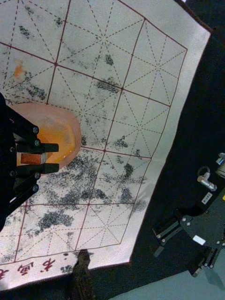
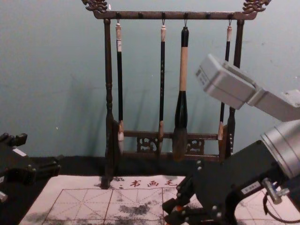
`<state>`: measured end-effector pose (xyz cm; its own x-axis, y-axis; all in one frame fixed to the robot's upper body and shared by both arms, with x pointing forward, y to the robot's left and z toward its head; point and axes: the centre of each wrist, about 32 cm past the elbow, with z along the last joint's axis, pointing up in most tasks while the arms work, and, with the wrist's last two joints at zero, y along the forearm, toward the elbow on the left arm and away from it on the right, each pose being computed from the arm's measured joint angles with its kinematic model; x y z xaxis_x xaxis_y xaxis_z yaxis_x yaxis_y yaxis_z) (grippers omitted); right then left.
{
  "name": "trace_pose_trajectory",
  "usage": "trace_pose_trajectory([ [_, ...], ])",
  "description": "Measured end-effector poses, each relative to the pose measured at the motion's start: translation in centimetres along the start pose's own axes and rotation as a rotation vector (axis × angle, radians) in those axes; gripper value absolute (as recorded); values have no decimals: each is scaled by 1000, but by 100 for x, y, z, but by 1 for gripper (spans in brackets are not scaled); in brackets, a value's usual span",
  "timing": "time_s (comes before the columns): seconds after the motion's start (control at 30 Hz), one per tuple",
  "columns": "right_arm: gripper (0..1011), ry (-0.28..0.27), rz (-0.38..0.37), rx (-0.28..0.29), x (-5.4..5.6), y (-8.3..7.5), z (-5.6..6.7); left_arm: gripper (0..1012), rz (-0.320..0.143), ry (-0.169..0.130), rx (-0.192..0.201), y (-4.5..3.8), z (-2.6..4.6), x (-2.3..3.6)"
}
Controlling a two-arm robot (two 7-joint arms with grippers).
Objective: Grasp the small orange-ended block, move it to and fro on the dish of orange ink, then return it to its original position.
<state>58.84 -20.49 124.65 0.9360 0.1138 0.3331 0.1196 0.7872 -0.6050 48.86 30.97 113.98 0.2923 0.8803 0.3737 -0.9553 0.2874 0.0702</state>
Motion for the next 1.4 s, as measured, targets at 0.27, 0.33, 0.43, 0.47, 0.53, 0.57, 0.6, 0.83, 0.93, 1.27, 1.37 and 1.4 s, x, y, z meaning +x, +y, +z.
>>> trace_pose_trajectory([
  [0.27, 135, -19, 11, -24, 34, 32, 5, 1001, 0, 0, 0, 0, 0, 0],
  [0.33, 135, -27, 18, -30, 48, 38, 11, 1001, 0, 0, 0, 0, 0, 0],
  [0.43, 135, -34, 22, -33, 62, 47, 22, 1001, 0, 0, 0, 0, 0, 0],
  [0.47, 135, -37, 25, -33, 71, 53, 29, 1001, 0, 0, 0, 0, 0, 0],
  [0.53, 135, -40, 26, -33, 78, 58, 34, 1001, 0, 0, 0, 0, 0, 0],
  [0.57, 135, -41, 27, -34, 83, 64, 37, 1001, 0, 0, 0, 0, 0, 0],
  [0.6, 136, -42, 27, -34, 85, 66, 39, 1001, 0, 0, 0, 0, 0, 0],
  [0.83, 136, -45, 30, -37, 92, 74, 44, 1001, 0, 0, 0, 0, 0, 0],
  [0.93, 136, -45, 30, -39, 91, 69, 40, 1001, 0, 0, 0, 0, 0, 0],
  [1.27, 136, -51, 25, -48, 84, 34, 32, 1001, 0, 0, 0, 0, 0, 0],
  [1.37, 136, -51, 22, -49, 79, 20, 28, 1002, 0, 0, 0, 0, 0, 0],
  [1.4, 136, -52, 21, -50, 75, 13, 24, 1001, 0, 0, 0, 0, 0, 0],
])
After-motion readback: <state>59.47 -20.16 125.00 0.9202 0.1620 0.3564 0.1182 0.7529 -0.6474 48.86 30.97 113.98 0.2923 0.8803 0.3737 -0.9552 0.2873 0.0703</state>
